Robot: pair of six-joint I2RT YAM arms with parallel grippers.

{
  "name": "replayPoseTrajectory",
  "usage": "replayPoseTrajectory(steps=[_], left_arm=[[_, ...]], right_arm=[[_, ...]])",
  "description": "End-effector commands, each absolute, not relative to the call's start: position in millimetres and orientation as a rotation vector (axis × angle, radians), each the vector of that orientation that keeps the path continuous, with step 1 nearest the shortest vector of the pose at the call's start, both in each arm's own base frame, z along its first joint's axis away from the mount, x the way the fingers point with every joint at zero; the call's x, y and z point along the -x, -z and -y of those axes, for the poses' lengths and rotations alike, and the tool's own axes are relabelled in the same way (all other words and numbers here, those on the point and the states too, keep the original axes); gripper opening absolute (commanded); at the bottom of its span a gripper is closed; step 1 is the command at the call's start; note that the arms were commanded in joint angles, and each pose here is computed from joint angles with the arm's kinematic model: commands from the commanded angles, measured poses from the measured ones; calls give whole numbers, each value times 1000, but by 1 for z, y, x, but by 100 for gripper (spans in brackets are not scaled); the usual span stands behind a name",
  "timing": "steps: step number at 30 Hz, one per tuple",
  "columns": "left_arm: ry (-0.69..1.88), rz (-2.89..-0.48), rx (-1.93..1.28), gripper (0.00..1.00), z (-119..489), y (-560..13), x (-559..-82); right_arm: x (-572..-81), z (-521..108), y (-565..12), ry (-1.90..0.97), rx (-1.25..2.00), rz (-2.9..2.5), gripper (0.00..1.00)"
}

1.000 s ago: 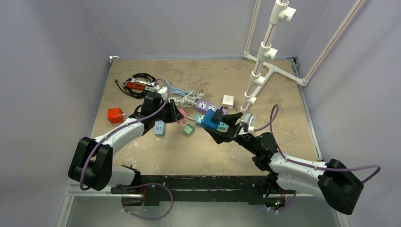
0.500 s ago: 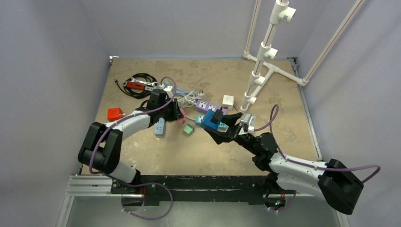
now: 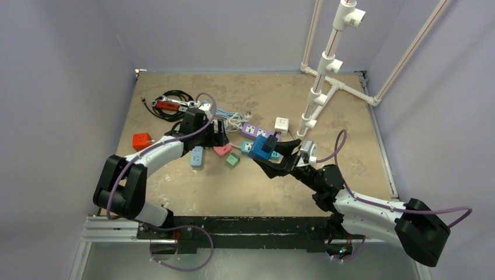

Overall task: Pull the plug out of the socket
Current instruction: Place the plug at the center of the board.

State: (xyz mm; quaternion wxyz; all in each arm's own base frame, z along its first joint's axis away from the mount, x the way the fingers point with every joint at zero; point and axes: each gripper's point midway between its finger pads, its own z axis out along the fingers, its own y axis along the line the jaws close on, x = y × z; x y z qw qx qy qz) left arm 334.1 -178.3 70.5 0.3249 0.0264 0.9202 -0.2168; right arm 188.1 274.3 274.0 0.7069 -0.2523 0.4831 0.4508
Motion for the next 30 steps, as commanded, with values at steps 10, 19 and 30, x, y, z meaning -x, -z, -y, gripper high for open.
replayPoseTrajectory(steps=[10,19,30], left_arm=[[485,-1944,-130,80,156,-212,-348],[670,-1709,-305,79,181,-263,-322],[944,-1717,-474,78,226,-251,-304]], right_arm=[[-223,-294,-274,-902,563,-1172,0],[-274,-321,-213,-733,581,-1500,0],[-283,-338,-184,-664,634,-1622,0]])
